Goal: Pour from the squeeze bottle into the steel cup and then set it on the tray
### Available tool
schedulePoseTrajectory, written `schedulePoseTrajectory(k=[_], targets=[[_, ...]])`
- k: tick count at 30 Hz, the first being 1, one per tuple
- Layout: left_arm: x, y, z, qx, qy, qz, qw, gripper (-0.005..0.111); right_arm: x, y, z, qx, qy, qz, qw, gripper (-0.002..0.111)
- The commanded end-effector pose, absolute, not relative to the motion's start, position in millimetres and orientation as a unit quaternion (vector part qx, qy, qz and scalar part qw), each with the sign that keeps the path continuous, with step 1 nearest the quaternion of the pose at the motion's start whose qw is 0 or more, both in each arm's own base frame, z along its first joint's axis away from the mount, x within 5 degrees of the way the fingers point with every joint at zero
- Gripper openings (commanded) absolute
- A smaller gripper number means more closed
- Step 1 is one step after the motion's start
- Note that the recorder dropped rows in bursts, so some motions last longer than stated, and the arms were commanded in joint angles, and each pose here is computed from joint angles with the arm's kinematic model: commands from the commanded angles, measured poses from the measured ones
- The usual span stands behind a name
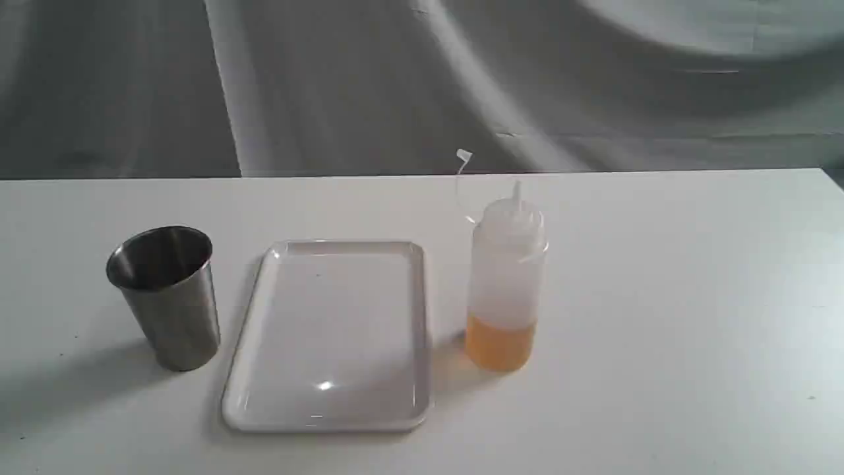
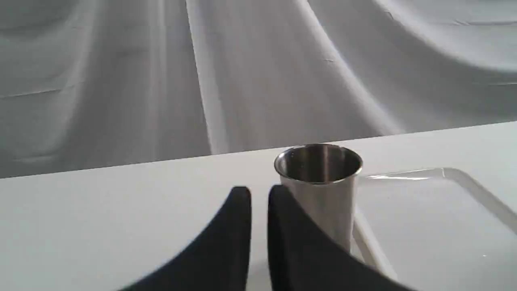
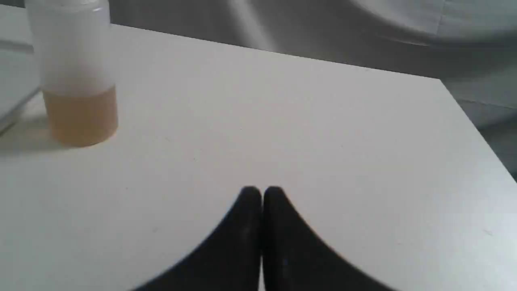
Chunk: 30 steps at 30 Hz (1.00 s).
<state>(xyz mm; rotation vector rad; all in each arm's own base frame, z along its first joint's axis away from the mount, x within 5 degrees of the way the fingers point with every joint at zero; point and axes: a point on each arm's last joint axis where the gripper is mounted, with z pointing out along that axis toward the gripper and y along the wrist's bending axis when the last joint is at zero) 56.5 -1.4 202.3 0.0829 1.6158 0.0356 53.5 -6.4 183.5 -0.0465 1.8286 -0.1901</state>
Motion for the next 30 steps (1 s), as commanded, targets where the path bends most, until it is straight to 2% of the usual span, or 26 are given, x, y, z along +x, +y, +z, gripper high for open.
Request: schedulePoseTrajectory(k=[1,18,23,27,30], targets=[[56,-2,201,0.038,0.722,0.014,0.691,0.008,53,-6,183,-0.021,0.790,-0.079,0.608,0.000],[56,-2,201,0.039,0.722,0.014,0.691,0.008,53,-6,183,-0.021,0.790,-0.079,0.608,0.000],[56,-2,201,0.039,0.722,0.014,0.691,0.008,54,-2,183,0.014,0.787,-0.025,0.616,0.000],[56,-2,201,0.039,0.722,0.014,0.691,0.008,50,-1,211,0.028,0.768,-0.007,0.640,0.000],[56,-2,201,0.039,0.722,0.015,0.691,0.008,42,-2,244,0.032,0.749,-0.016,0.662,0.000]])
